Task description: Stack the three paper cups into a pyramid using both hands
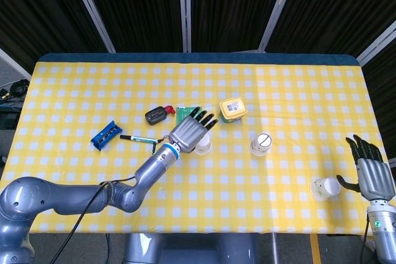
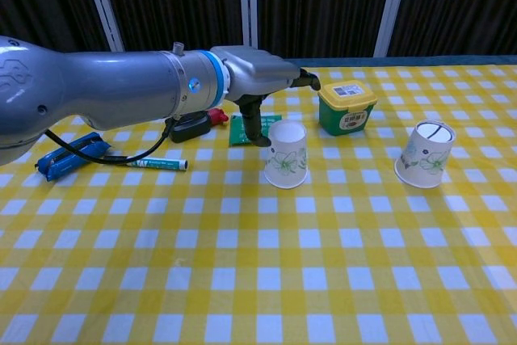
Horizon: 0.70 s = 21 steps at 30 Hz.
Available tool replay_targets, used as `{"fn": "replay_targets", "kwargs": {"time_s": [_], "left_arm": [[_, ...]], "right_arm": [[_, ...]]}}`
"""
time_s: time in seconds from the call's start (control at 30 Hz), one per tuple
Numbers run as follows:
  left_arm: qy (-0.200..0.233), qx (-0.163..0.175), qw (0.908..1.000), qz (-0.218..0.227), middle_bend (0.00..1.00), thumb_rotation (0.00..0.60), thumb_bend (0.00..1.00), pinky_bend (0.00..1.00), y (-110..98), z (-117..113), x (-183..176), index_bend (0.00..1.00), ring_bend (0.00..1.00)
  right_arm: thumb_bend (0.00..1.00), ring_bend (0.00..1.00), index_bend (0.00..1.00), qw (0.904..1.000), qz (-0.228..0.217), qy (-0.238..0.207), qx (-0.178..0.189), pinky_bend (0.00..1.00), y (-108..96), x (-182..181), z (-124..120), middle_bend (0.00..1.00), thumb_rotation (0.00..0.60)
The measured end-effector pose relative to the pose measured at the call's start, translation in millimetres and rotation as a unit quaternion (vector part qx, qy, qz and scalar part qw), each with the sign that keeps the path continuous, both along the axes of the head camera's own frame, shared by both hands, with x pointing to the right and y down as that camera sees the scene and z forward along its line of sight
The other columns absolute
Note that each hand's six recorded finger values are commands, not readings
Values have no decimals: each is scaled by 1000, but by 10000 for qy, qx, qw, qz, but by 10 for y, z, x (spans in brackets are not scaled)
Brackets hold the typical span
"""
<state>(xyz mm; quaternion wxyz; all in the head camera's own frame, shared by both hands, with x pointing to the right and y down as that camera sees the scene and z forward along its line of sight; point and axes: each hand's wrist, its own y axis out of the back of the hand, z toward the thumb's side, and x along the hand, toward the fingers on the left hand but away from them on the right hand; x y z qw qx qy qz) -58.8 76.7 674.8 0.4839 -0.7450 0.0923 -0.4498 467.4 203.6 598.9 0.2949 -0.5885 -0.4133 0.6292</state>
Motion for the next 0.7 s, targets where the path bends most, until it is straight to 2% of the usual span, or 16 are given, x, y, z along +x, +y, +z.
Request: {"fn": "replay_targets", "kwargs": {"time_s": [0.1,0.2,0.4,0.53,0.7], "left_arm": [[112,93,9998,-143,0,600,290,0,-13,-97,-115,0,0],[221,264,9987,-364,0,600,233,0,-32,-213,-310,0,0],[251,771,9906,-1097,0,600,211,0,22,-504,-1111,0,0],[197,1052,9814,-1592,0,600,211,0,200,-693,-1758,0,0],[97,1167,9718,-2047,0,600,212,0,523,-842,-2413,0,0]], "right_arm": [[137,0,5,10000,-30,-10,-24,0,11,-19,12,0,600],[134,0,5,9999,-87,-16,-60,0,28,-52,26,0,600],[133,0,5,9996,-268,-51,-99,0,67,-173,34,0,600],[132,0,5,9993,-340,-68,-107,0,84,-233,24,0,600],[132,0,5,9987,-492,-154,-4,0,84,-364,-50,0,600]]}}
